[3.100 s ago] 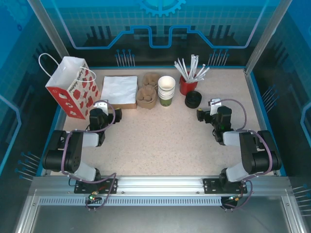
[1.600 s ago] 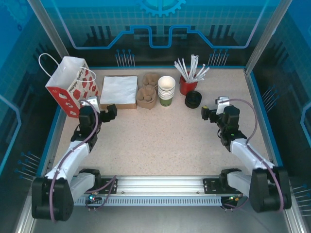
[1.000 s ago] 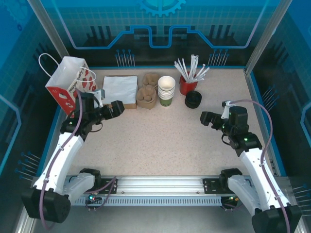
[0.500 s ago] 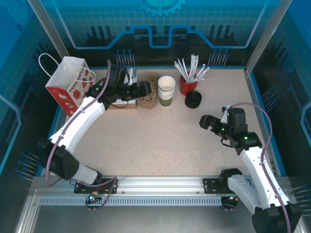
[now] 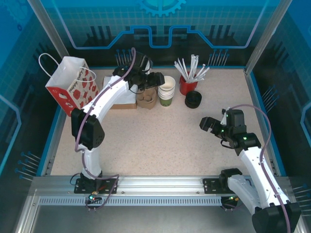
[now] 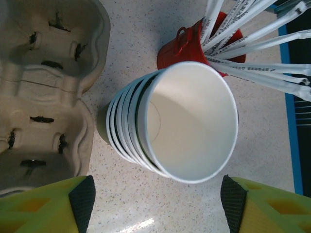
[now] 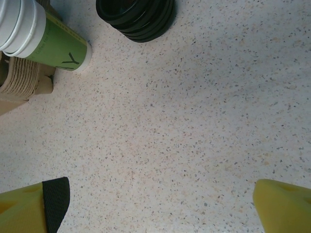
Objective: Pack the takeout coffee
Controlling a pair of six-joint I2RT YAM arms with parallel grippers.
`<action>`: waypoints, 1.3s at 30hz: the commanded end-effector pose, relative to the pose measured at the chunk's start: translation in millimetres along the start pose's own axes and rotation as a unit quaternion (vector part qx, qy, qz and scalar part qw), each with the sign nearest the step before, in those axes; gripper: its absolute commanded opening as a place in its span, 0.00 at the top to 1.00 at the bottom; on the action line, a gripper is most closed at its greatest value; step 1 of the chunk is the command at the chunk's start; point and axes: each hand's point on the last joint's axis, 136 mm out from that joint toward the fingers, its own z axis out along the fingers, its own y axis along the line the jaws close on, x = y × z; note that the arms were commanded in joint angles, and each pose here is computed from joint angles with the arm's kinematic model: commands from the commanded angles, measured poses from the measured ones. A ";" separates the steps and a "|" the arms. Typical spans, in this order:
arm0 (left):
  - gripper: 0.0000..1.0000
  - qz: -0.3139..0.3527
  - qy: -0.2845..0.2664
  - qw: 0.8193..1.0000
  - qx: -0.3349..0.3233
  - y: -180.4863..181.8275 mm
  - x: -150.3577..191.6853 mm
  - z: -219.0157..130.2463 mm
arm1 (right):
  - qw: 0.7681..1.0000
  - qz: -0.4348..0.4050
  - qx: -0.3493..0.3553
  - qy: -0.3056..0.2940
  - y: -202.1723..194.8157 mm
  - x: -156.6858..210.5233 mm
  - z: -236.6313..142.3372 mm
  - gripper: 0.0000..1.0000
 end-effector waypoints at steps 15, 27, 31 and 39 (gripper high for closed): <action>0.42 0.012 0.020 0.999 -0.035 3.6 -11.9 30.0 | 1.000 -0.009 0.023 0.006 -6.9 4.3 0.4 0.00; 0.55 0.011 0.025 0.999 -0.033 3.6 -10.7 36.7 | 0.999 -0.009 0.029 0.010 -10.5 7.3 2.0 0.00; 0.58 0.012 0.024 0.999 -0.033 2.8 -11.7 36.3 | 0.999 -0.009 0.030 0.010 -11.1 7.6 2.1 0.00; 0.71 0.013 0.023 0.999 -0.034 3.3 -12.9 36.0 | 0.999 -0.009 0.031 0.011 -12.1 8.4 2.8 0.00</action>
